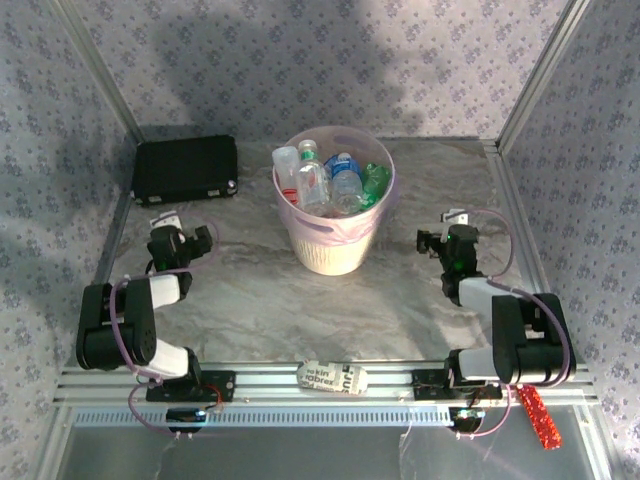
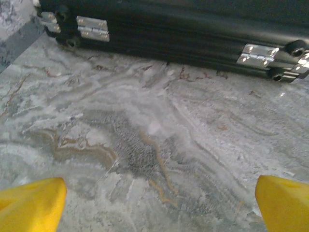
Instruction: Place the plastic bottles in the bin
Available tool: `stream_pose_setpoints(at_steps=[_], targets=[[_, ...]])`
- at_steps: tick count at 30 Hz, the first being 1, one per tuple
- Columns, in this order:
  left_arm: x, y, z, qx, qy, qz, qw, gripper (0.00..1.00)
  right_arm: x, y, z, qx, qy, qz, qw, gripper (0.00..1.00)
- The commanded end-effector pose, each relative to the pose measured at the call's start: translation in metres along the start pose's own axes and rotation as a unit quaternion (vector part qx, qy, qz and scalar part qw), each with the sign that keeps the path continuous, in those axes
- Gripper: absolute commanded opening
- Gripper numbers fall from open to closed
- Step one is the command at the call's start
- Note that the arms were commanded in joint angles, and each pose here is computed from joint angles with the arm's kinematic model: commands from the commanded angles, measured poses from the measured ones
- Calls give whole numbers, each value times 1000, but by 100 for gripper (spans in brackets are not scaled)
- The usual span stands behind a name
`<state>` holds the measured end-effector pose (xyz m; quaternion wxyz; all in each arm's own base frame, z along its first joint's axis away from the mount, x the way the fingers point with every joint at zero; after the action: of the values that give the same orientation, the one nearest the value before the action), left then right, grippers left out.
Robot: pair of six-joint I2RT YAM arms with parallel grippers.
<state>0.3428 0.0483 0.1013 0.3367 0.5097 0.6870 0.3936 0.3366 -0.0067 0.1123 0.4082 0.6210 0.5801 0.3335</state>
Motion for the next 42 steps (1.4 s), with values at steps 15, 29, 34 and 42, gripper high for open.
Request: stream_pose_setpoints(at_steps=[15, 29, 34, 42], targets=[[-34, 5, 7, -52, -50, 72, 995, 100, -7, -3, 23, -26, 20, 14, 999, 99], [-34, 5, 7, -51, -49, 72, 995, 100, -7, -3, 23, -26, 21, 15, 999, 99], [-33, 5, 7, -51, -49, 72, 995, 100, -7, -3, 23, -26, 21, 15, 999, 99], [-34, 5, 7, -51, -49, 72, 995, 100, -7, -3, 24, -24, 20, 15, 999, 99]])
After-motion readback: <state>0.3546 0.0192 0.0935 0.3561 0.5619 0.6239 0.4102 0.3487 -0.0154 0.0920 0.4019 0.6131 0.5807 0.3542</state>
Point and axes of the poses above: each hand's point on the last joint's axis, 136 mm out from that joint toward the fingers, its own z axis out along the fingers, its own x axis along the line the jaws close on, y = z × x, the point moved 4 cm from there along -z, back along the fingers, and after that the axes turned 2 degrees about z, right-handed, at the moved point
